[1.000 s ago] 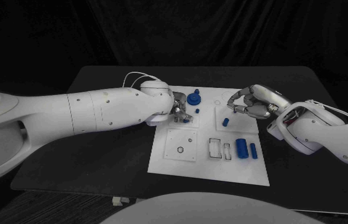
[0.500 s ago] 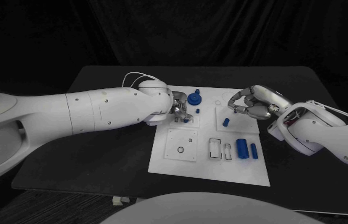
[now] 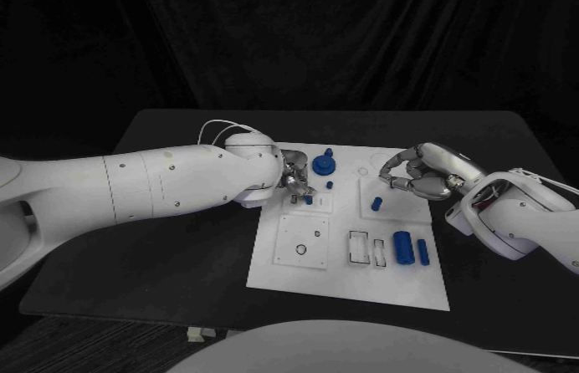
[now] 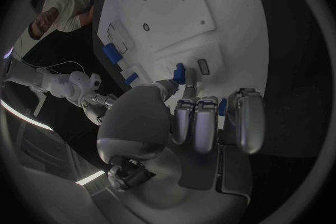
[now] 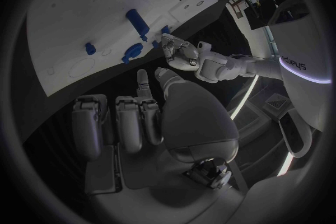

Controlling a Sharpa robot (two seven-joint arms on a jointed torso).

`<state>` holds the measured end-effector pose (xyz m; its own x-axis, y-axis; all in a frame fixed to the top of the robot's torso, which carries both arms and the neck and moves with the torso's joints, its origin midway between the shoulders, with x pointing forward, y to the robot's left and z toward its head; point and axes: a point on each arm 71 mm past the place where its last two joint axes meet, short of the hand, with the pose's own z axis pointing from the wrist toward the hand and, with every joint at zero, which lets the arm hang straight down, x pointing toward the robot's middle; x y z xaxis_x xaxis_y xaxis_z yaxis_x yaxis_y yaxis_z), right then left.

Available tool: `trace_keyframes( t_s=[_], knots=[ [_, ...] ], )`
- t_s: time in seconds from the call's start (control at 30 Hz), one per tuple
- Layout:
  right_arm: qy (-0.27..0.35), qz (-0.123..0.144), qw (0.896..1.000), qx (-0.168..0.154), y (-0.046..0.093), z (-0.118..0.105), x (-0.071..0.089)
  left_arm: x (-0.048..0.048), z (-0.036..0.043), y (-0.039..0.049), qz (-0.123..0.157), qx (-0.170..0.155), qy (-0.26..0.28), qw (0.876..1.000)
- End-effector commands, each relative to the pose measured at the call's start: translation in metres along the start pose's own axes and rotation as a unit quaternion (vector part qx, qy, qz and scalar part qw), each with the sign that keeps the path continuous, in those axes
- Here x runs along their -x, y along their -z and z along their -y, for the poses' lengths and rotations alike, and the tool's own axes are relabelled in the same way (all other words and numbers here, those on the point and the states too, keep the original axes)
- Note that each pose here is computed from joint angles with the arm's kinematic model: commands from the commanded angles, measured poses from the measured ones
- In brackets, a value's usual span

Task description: Assemble the parts on the task board

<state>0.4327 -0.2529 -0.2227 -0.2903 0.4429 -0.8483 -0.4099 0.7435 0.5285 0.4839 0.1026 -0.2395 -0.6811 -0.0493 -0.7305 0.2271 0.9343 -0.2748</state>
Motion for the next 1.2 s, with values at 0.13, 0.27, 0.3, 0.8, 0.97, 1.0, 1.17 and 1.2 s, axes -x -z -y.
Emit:
trace_keyframes(
  t_s=[0.13, 0.27, 0.3, 0.8, 0.97, 1.0, 1.17, 1.2],
  knots=[
    [-0.001, -0.004, 1.000, -0.007, 0.0008, 0.0010, -0.0016, -0.0074, -0.0023, -0.0015, -0.014, 0.007, -0.005, 1.000],
    [-0.001, -0.004, 1.000, -0.008, 0.0008, 0.0010, -0.0019, -0.0075, -0.0025, -0.0014, -0.014, 0.008, -0.005, 1.000],
    [-0.001, -0.005, 1.000, -0.008, 0.0008, 0.0010, -0.0019, -0.0075, -0.0026, -0.0013, -0.014, 0.008, -0.005, 1.000],
    [-0.001, -0.005, 1.000, -0.008, 0.0007, 0.0008, -0.0025, -0.0089, 0.0015, -0.0008, -0.015, -0.005, -0.005, 1.000],
    [-0.001, -0.005, 1.000, -0.008, 0.0007, 0.0010, -0.0026, -0.0093, 0.0014, -0.0004, -0.016, -0.007, -0.006, 1.000],
    [-0.001, -0.005, 1.000, -0.008, 0.0007, 0.0010, -0.0026, -0.0094, 0.0014, -0.0003, -0.017, -0.007, -0.006, 1.000],
    [-0.001, -0.005, 1.000, -0.008, 0.0007, 0.0011, -0.0027, -0.0099, 0.0014, 0.0003, -0.018, -0.007, -0.006, 1.000],
    [-0.001, -0.005, 1.000, -0.008, 0.0007, 0.0011, -0.0027, -0.0100, 0.0014, 0.0004, -0.018, -0.008, -0.006, 1.000]
  ],
)
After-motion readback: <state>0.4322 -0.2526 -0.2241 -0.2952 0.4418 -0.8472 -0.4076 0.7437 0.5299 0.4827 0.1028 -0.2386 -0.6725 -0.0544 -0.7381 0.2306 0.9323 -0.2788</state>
